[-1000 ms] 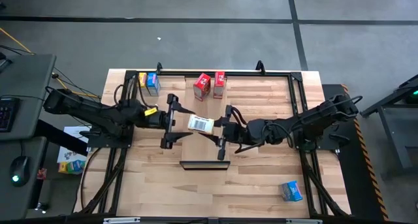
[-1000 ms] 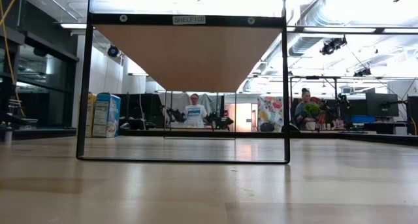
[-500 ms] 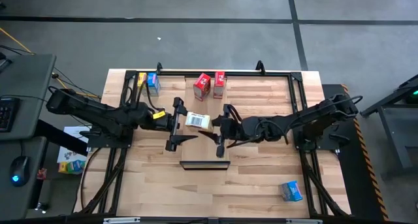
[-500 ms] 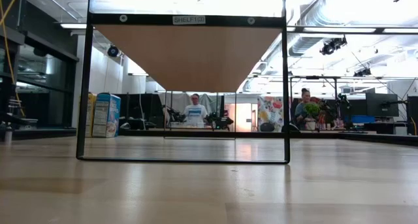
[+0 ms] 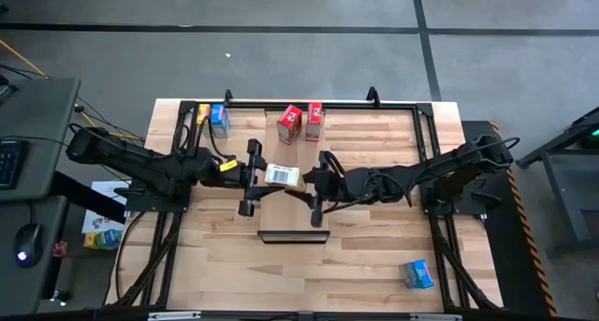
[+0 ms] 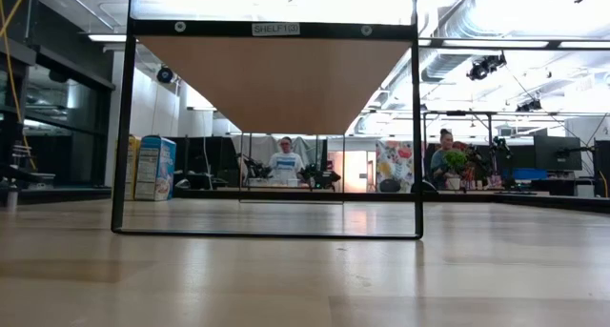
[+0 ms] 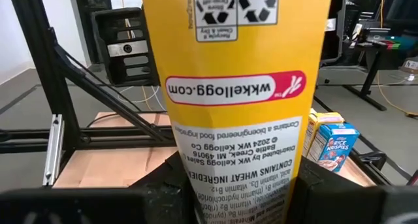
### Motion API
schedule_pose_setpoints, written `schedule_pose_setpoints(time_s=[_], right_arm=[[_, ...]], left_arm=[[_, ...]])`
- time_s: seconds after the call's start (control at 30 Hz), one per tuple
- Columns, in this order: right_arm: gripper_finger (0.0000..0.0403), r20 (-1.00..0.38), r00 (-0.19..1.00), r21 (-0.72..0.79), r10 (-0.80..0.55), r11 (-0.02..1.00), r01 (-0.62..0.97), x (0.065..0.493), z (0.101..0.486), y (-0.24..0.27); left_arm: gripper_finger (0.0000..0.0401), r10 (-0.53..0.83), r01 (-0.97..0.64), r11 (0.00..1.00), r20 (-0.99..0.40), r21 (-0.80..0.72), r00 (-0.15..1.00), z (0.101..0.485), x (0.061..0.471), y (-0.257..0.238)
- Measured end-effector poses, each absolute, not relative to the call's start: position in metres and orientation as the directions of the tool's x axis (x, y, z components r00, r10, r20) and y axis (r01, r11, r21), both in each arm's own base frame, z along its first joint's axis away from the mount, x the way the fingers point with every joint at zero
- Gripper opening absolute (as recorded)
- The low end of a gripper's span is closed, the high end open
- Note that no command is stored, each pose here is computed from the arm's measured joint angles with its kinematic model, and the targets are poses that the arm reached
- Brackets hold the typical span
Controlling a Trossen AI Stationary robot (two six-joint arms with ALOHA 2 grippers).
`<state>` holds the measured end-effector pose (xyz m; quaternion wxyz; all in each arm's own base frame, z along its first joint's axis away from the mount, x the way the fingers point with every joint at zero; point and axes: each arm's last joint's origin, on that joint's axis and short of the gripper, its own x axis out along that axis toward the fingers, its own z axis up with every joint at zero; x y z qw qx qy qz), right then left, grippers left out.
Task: Stack cereal on shelf
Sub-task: Put the bottom yellow cereal box on the shelf
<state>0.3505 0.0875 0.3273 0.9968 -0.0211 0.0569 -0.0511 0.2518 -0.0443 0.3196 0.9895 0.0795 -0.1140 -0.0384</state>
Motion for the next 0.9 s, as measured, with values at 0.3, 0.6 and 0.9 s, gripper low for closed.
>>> schedule_pose_setpoints(time_s=[0.3, 0.6, 0.9], right_arm=[[0.0164, -0.136, 0.976, -0.117, -0.17, 0.981, 0.154, 0.341, 0.333, 0.088], [0.0203, -0.265, 0.937, -0.269, -0.227, 0.951, 0.154, 0.33, 0.325, 0.086], [0.0204, -0.207, 0.89, -0.772, -0.407, 0.626, 0.106, 0.327, 0.323, 0.104]], left_arm=[[0.011, -0.064, 0.035, 0.987, 0.181, 0.159, 0.981, 0.324, 0.241, -0.041], [0.0112, 0.004, 0.0, 0.996, 0.045, -0.089, 0.999, 0.326, 0.215, -0.033], [0.0117, -0.088, -0.03, 0.818, -0.175, -0.574, 0.981, 0.344, 0.201, -0.022]])
